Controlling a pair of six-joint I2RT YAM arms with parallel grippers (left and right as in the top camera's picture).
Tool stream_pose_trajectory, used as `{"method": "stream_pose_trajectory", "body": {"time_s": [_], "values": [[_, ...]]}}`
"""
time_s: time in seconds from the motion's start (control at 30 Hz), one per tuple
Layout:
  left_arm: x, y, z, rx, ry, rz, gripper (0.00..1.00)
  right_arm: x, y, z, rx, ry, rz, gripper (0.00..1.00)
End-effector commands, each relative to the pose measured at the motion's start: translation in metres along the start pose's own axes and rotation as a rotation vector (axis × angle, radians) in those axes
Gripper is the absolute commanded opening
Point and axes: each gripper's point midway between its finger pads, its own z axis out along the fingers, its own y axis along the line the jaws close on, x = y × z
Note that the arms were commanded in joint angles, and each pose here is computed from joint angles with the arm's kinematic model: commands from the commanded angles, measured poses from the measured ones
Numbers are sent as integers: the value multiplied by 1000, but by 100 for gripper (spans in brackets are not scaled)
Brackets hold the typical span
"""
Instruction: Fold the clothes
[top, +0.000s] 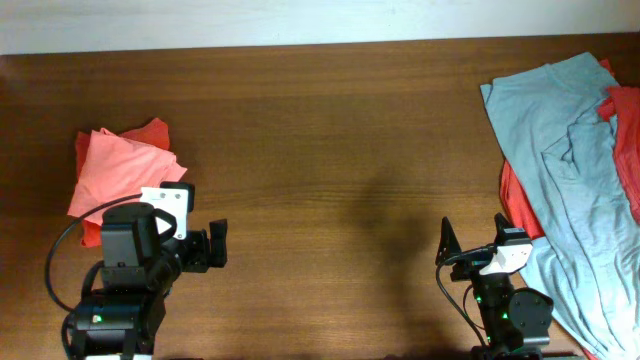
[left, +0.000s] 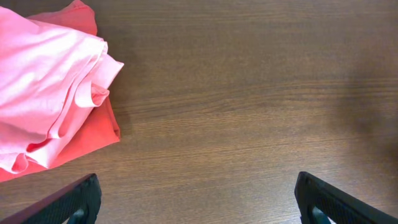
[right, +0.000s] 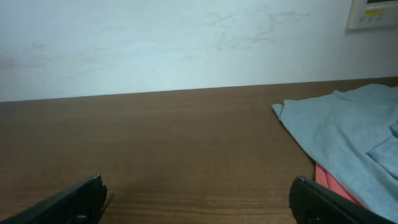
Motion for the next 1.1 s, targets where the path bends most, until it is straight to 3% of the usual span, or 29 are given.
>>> {"method": "stream_pose_trajectory", "body": {"time_s": [0.0, 0.57, 0.8, 0.97, 1.07], "values": [[0, 1, 0, -6, -1, -6, 99, 2, 1, 0, -10, 0, 4, 98], [0, 1, 0, -6, -2, -6, 99, 2, 1, 0, -10, 0, 4, 98], [-5, -3, -28, -6, -125, 9, 99, 2, 1, 0, -10, 0, 4, 99], [29, 4, -23, -44, -145, 23, 99, 2, 1, 0, -10, 0, 4, 99], [50, -5, -5, 16, -211, 33, 99, 2, 1, 0, -10, 0, 4, 99]]}}
